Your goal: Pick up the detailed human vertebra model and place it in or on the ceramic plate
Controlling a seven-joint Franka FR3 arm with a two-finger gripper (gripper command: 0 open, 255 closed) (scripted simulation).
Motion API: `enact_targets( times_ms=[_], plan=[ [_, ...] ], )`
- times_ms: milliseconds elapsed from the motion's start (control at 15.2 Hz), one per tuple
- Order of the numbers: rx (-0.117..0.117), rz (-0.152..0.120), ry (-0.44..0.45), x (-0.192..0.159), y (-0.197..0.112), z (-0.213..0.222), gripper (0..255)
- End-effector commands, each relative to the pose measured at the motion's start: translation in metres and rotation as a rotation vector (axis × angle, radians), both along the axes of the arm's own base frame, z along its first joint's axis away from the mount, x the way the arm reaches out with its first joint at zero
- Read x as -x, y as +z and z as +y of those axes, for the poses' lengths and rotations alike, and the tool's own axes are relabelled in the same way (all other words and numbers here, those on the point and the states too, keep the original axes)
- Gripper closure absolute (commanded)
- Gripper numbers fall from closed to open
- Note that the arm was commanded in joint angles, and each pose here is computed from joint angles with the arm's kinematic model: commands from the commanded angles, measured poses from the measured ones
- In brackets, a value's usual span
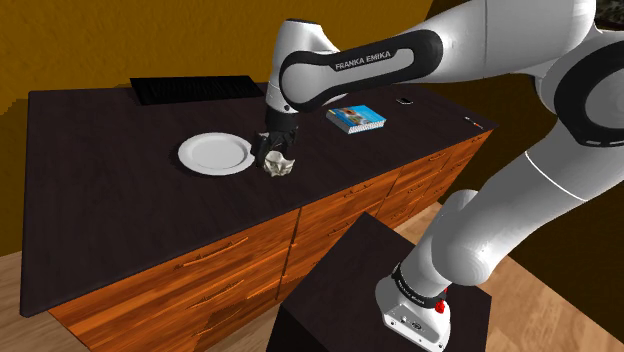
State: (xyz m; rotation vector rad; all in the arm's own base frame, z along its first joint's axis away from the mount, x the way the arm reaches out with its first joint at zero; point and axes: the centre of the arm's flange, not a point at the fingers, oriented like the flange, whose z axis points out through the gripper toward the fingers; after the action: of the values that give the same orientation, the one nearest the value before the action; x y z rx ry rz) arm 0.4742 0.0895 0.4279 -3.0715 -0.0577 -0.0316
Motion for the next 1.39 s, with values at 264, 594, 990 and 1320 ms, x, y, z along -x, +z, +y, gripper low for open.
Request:
enact_targets(
  times_ms=[264, 594, 990, 1320],
  plan=[
    [0.000, 0.000, 0.000, 0.000, 0.000, 0.000, 255],
    [0.000, 0.000, 0.000, 0.000, 0.000, 0.000, 255],
    [0.000, 0.000, 0.000, 0.000, 0.026, 0.000, 255],
    [0.000, 0.000, 0.000, 0.000, 0.053, 0.000, 255]
  ],
)
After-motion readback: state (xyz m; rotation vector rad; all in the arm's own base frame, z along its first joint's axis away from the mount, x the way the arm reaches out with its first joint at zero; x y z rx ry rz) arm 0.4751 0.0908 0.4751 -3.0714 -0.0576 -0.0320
